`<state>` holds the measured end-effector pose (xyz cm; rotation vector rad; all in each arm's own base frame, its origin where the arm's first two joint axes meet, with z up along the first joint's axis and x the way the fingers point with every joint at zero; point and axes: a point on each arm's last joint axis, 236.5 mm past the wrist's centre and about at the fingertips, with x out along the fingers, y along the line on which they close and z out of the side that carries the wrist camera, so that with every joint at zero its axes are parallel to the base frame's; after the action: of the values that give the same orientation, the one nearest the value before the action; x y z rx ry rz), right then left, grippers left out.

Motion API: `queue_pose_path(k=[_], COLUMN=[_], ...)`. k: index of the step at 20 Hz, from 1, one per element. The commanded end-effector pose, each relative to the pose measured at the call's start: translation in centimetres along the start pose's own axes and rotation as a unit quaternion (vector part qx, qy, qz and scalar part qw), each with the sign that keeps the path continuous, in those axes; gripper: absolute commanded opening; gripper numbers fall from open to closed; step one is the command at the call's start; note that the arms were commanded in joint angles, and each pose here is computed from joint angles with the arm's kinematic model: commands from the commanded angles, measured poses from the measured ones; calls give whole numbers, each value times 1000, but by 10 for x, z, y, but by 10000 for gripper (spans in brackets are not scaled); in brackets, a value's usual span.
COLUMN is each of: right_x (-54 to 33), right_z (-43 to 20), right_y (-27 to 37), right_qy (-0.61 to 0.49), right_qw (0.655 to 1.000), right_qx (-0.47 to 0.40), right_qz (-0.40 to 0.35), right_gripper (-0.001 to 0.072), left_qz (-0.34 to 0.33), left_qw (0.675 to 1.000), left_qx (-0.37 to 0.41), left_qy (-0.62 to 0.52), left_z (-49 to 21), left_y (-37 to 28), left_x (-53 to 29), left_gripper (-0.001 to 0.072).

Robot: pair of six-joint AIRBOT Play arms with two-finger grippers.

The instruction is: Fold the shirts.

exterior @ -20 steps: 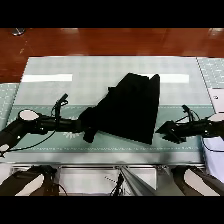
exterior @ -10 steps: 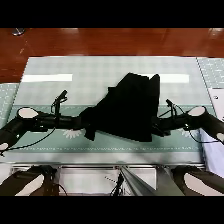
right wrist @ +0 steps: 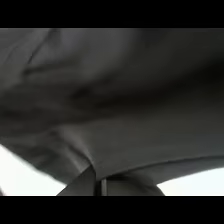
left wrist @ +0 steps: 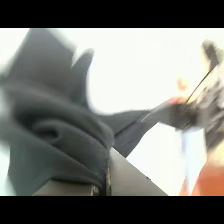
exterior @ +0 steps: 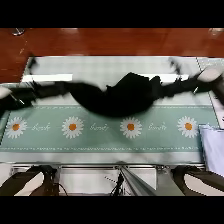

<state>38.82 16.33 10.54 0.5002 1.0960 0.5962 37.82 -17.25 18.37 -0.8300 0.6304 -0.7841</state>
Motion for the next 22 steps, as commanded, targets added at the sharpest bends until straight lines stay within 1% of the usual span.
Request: queue_pose_path(k=[1,3,4,5,6,8,9,11,12,14,18,20,22], right_x=[-134,-211,-243,-269,-294,-334,-350,-367,-369,-366,-349,-332,-313], right_z=[99,104,92,79,62,29,13,-15,-30,-52,-71,-77,-82], right_y=[108,177,206,228,245,256,257,257,254,244,222,206,188], right_qy=[-175,-250,-279,-307,-336,-378,-394,-408,-404,-388,-343,-305,-262], right_qw=[975,941,925,909,892,866,856,845,845,854,878,896,913], right_qx=[-137,-226,-260,-282,-302,-324,-329,-335,-336,-328,-309,-293,-279], right_qz=[-8,-7,-5,-2,-7,-47,-66,-89,-96,-112,-128,-133,-139], right_gripper=[17,17,17,17,17,17,17,17,17,17,18,17,17], left_qz=[-114,-127,-111,-77,-25,96,137,192,203,215,235,231,218], left_qw=[971,943,929,914,896,850,830,796,792,801,852,873,904], left_qx=[108,208,257,306,349,400,412,437,446,453,400,382,346], left_qy=[-180,-227,-242,-256,-274,-328,-349,-371,-364,-327,-242,-196,-123], left_z=[136,162,165,164,165,164,157,129,111,74,30,18,0], left_y=[-155,-238,-270,-291,-305,-324,-333,-349,-354,-354,-322,-304,-274], left_x=[-62,-102,-122,-139,-158,-210,-232,-265,-271,-269,-255,-241,-219], left_gripper=[23,23,23,22,22,22,22,23,23,23,23,23,24])
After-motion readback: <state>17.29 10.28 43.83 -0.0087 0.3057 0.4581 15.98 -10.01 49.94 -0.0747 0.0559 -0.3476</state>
